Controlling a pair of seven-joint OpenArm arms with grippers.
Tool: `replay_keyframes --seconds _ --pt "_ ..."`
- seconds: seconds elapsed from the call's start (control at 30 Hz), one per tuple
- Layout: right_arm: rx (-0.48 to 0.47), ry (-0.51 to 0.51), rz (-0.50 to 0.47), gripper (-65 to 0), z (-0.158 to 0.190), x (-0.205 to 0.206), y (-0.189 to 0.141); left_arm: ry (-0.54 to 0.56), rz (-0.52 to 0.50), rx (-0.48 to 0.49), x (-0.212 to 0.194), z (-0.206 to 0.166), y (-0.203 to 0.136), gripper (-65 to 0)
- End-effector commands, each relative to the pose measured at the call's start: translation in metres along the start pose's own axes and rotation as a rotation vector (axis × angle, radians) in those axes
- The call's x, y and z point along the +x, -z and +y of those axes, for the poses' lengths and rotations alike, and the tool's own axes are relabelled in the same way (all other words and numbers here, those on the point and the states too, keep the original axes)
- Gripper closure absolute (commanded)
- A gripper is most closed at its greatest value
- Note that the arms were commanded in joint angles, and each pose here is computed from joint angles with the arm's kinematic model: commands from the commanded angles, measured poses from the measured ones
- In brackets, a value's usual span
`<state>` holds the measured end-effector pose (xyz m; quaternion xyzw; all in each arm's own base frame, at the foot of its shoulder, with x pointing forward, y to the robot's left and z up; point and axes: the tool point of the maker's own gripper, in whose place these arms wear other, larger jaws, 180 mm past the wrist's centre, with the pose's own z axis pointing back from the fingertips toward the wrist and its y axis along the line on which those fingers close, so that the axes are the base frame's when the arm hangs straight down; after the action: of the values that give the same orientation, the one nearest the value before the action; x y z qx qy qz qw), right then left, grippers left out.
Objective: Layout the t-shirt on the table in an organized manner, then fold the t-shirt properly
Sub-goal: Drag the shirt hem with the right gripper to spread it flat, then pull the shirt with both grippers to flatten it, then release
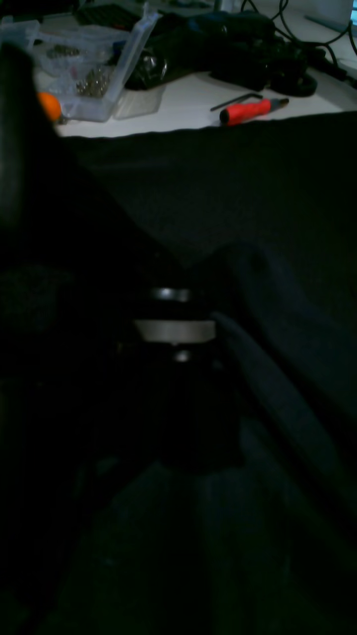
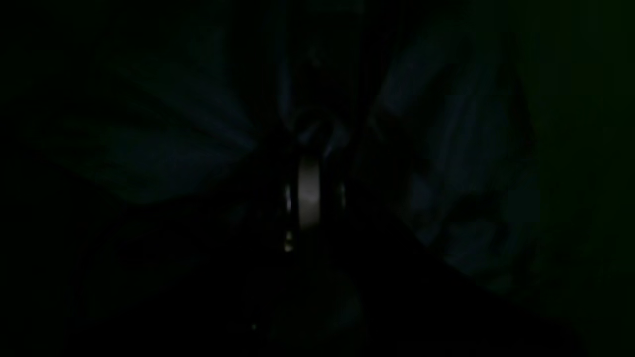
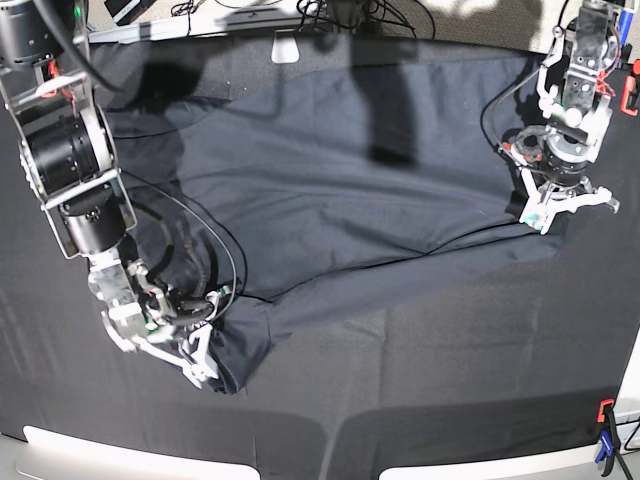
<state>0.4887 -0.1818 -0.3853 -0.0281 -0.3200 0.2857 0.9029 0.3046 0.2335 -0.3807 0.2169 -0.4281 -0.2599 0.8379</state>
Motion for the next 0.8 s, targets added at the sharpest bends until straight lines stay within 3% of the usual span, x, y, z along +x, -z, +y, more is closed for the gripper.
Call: replay_keyframes --seconds 0.0,0.17,0.3,0.47,0.63,0.77 --pt "-0.044 0.001 -0.108 0.0 -0.022 0.042 -0.017 0.013 -0.050 0.060 0.014 0.019 0.000 0.0" --pt "-0.073 0.064 -0.281 0.0 -0.039 0.095 -0.049 -0.009 -0.092 0.137 0.033 0.045 0.006 0.0" --pt "-0.142 0.147 -0.362 0.0 -0.070 0.111 -0.066 -0.023 -0.138 0.176 0.057 0.064 0.011 0.0" --pt "-0.228 0.159 -0.410 0.0 -0.093 0.115 -0.077 -0.123 -0.229 0.193 0.093 0.089 0.025 0.0" --pt "-0.286 0.173 -0.440 0.0 -0.100 0.121 -0.080 -0.228 -0.255 0.213 0.106 0.121 0.061 0.0" --pt "-0.336 0.129 -0.446 0.0 -0.097 0.129 -0.079 -0.318 -0.270 0.230 0.122 0.149 0.086 0.0"
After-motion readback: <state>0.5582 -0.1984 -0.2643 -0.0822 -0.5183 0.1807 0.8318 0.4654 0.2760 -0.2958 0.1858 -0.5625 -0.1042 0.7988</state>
